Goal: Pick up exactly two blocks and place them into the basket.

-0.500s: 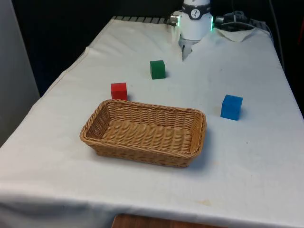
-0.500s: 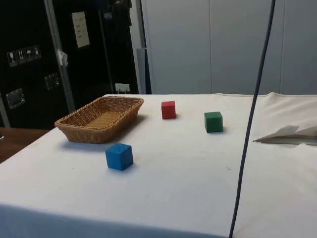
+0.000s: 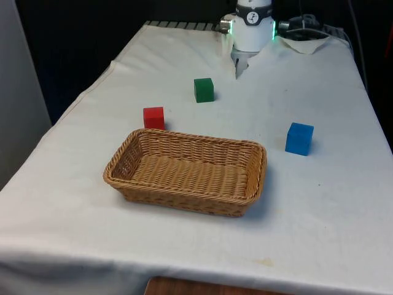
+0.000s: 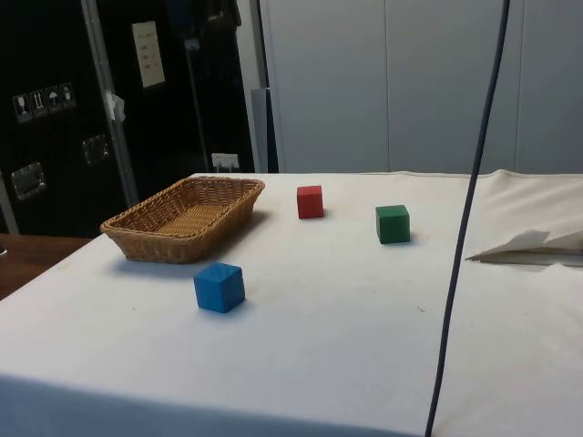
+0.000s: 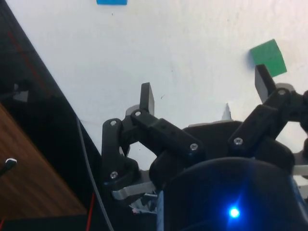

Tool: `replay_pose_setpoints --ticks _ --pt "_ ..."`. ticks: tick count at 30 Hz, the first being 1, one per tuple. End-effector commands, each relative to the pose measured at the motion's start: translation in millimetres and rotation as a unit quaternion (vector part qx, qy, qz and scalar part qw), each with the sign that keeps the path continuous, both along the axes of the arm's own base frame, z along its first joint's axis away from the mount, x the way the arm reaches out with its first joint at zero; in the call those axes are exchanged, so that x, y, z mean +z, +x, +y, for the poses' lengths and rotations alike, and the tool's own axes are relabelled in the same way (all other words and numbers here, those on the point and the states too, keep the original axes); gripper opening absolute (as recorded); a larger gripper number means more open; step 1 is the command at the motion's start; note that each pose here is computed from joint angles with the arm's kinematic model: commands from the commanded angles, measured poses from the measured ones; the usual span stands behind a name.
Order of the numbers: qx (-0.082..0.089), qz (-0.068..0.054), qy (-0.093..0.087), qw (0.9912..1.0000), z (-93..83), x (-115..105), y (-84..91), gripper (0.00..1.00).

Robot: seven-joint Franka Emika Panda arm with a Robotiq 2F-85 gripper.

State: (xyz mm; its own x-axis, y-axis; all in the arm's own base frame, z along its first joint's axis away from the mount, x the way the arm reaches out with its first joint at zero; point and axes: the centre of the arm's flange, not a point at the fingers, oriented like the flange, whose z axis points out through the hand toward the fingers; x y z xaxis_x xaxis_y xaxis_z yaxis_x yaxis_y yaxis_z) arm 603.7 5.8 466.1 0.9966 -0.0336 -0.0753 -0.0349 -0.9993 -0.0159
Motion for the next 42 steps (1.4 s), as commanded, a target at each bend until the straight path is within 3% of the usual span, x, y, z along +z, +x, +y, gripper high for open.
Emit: replay_pose_setpoints --ticks 1,2,8,9,10,15,16,17,23,24,25,31,32,33,40,41,42 --pt "-0.002 -0.002 -0.001 1.00000 0.7 -2 0.5 1.00" --pt "-0.007 -0.011 -0.005 0.99991 1.4 -3 1.6 1.00" --pt "-0.018 -0.021 -0.006 0.99960 9.4 -15 2.1 1.00" --pt "-0.015 -0.013 -0.003 0.99980 7.8 -14 1.8 1.00" --pt "-0.019 -0.023 -0.006 0.99954 11.7 -16 2.1 1.00" --pt "-0.023 -0.032 -0.005 0.99923 25.0 -27 1.6 1.00" --pt "-0.020 -0.022 -0.003 0.99955 22.6 -27 1.8 1.00" --pt "-0.023 -0.033 -0.004 0.99918 27.7 -30 1.2 1.00" --pt "-0.022 -0.038 -0.004 0.99902 44.5 -48 -2.7 1.00" --pt "-0.021 -0.029 -0.002 0.99937 43.0 -48 -1.4 1.00" --pt "-0.022 -0.038 -0.004 0.99902 48.3 -51 -3.6 1.00" --pt "-0.022 -0.043 -0.003 0.99883 64.3 -72 -8.9 1.00" --pt "-0.021 -0.035 -0.001 0.99918 62.8 -72 -7.6 1.00" --pt "-0.023 -0.043 -0.004 0.99882 66.4 -75 -9.7 1.00" --pt "-0.027 -0.049 -0.003 0.99841 82.1 -97 -16.3 1.00" --pt "-0.024 -0.043 -0.001 0.99879 81.9 -97 -16.1 1.00" --pt "-0.030 -0.051 -0.002 0.99826 84.8 -103 -17.9 1.00"
